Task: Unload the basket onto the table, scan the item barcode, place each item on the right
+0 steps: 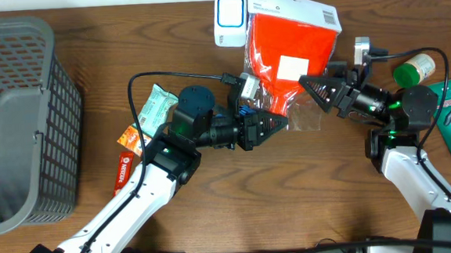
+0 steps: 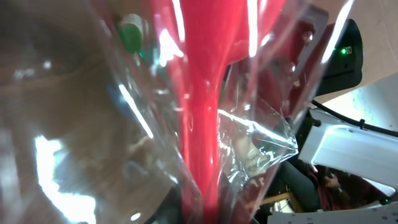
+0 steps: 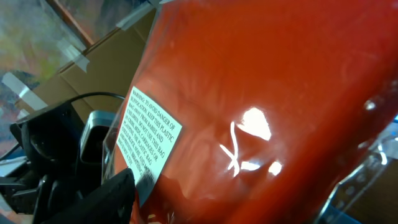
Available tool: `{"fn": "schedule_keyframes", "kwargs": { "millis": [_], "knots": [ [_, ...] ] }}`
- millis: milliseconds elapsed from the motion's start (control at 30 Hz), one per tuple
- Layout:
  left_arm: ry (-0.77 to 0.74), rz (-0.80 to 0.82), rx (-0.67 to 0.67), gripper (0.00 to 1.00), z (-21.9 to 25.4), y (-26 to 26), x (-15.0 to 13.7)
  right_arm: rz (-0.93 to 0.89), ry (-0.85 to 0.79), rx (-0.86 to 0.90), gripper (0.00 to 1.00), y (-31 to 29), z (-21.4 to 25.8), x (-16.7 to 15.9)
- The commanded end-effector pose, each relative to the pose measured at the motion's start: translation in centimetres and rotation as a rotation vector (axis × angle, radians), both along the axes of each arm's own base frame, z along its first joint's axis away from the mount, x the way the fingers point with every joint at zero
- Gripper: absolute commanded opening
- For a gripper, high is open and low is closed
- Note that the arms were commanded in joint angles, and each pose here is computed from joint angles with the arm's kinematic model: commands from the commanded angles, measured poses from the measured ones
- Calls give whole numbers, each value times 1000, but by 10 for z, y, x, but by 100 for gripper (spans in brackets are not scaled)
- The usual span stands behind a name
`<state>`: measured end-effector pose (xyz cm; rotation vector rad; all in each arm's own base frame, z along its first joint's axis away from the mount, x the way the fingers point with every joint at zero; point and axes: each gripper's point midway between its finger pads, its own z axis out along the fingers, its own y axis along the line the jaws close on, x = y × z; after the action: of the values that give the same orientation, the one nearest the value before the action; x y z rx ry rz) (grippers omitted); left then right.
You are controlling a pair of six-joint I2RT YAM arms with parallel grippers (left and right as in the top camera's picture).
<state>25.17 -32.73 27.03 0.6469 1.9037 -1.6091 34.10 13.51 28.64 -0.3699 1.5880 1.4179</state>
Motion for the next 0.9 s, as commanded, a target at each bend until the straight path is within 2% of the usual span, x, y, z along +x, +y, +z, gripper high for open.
{"fn": "schedule_keyframes", "kwargs": {
  "millis": [0, 300, 367, 467, 567, 700, 767, 867],
  "knots": [
    [5, -26, -4, 7, 6, -3, -8, 30, 27, 25, 62, 5, 5, -4],
    [52, 32, 44, 7, -9, 0, 0, 61, 71, 112, 52, 5, 26, -12],
    [62, 54, 58, 7, -14, 1, 3, 60, 108, 154, 56, 4, 32, -12],
    [69, 66, 65, 7, -18, 2, 4, 49, 148, 200, 68, 2, 37, -10],
    [97, 93, 70, 7, -22, 3, 7, 39, 180, 239, 69, -1, 41, -8],
    [154, 147, 79, 7, -30, 7, 13, 33, 211, 274, 63, 0, 44, -5],
    [178, 165, 83, 7, -35, 8, 15, 26, 210, 283, 54, 0, 45, -4],
    [195, 176, 83, 7, -36, 8, 16, 14, 210, 298, 50, 0, 47, -2]
  ]
}}
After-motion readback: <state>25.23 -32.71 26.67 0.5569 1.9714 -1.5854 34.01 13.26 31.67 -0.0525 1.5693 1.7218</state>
